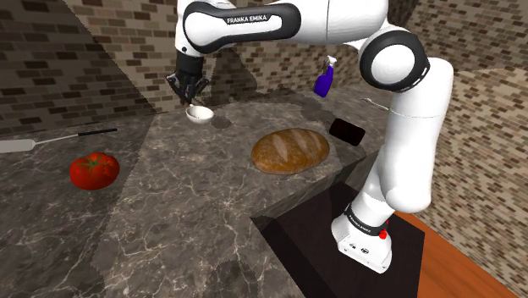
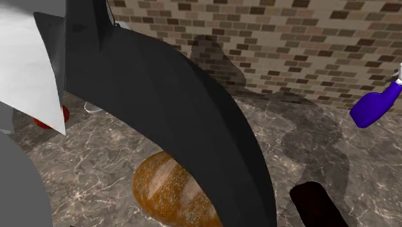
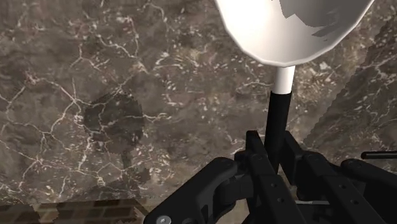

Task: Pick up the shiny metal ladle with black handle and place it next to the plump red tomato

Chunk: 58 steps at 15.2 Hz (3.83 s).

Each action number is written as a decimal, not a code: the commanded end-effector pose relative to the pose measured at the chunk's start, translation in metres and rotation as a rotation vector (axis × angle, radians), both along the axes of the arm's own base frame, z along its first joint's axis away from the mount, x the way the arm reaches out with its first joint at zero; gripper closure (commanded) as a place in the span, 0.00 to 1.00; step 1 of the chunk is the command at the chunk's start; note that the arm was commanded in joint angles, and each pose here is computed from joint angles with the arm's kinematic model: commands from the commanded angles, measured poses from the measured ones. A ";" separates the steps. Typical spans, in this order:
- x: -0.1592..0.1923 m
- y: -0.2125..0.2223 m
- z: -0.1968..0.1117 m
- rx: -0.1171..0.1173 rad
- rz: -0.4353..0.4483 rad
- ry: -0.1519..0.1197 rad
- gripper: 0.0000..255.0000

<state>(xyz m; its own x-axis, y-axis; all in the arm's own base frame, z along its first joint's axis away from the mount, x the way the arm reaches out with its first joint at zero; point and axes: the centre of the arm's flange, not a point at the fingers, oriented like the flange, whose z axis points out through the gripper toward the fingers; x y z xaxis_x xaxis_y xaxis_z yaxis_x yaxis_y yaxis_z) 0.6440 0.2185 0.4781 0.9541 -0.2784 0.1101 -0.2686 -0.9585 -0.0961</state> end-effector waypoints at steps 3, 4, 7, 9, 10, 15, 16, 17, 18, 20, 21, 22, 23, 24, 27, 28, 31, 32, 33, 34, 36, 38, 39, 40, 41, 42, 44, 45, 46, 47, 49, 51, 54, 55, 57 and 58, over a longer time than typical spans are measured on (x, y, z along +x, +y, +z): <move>0.005 0.050 0.000 0.000 -0.002 0.000 1.00; 0.007 0.063 0.000 0.000 -0.002 0.000 1.00; 0.011 0.103 0.000 0.000 -0.002 0.000 1.00; 0.014 0.129 0.000 0.000 -0.002 0.000 1.00; 0.015 0.142 0.000 0.000 -0.002 0.000 1.00; 0.017 0.156 -0.021 0.000 -0.002 0.000 1.00; 0.017 0.156 -0.026 0.000 -0.002 0.000 1.00; 0.017 0.156 -0.031 0.000 -0.002 0.000 1.00; 0.017 0.156 -0.037 0.000 -0.002 0.000 1.00; 0.017 0.156 -0.047 0.000 -0.002 0.000 1.00; 0.017 0.156 -0.053 0.000 -0.002 0.000 1.00; 0.017 0.156 -0.058 0.000 -0.002 0.000 1.00; 0.017 0.156 -0.063 0.000 -0.002 0.000 1.00; 0.017 0.156 -0.068 0.000 -0.002 0.000 1.00; 0.017 0.156 -0.084 0.000 -0.002 0.000 1.00; 0.017 0.156 -0.090 0.000 -0.002 0.000 1.00; 0.017 0.156 -0.105 0.000 -0.002 0.000 1.00; 0.017 0.156 -0.111 0.000 -0.002 0.000 1.00; 0.017 0.156 -0.116 0.000 -0.002 0.000 1.00; 0.017 0.156 -0.121 0.000 -0.002 0.000 1.00; 0.017 0.156 -0.133 0.000 -0.002 0.000 1.00; 0.017 0.156 -0.133 0.000 -0.002 0.000 1.00; 0.017 0.156 -0.133 0.000 -0.002 0.000 1.00; 0.017 0.156 -0.133 0.000 -0.002 0.000 1.00; 0.017 0.156 -0.133 0.000 -0.002 0.000 1.00; 0.017 0.156 -0.133 0.000 -0.002 0.000 1.00; 0.017 0.156 -0.133 0.000 -0.002 0.000 1.00; 0.017 0.156 -0.133 0.000 -0.002 0.000 0.00; 0.017 0.156 -0.133 0.000 -0.002 0.000 0.00; 0.017 0.156 -0.133 0.000 -0.002 0.000 0.00; 0.017 0.156 -0.133 0.000 -0.002 0.000 0.00; 0.015 0.156 -0.120 0.000 -0.002 0.000 0.00; 0.010 0.153 -0.084 0.000 -0.002 0.000 0.00; 0.010 0.153 -0.084 0.000 -0.002 0.000 0.00; 0.010 0.153 -0.084 0.000 -0.002 0.000 0.00; 0.010 0.153 -0.084 0.000 -0.002 0.000 0.00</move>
<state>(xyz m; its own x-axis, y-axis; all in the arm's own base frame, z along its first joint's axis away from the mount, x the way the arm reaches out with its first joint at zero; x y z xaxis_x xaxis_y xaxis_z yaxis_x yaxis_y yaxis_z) 0.6541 0.3719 0.3941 0.9536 -0.2799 0.1108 -0.2700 -0.9580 -0.0965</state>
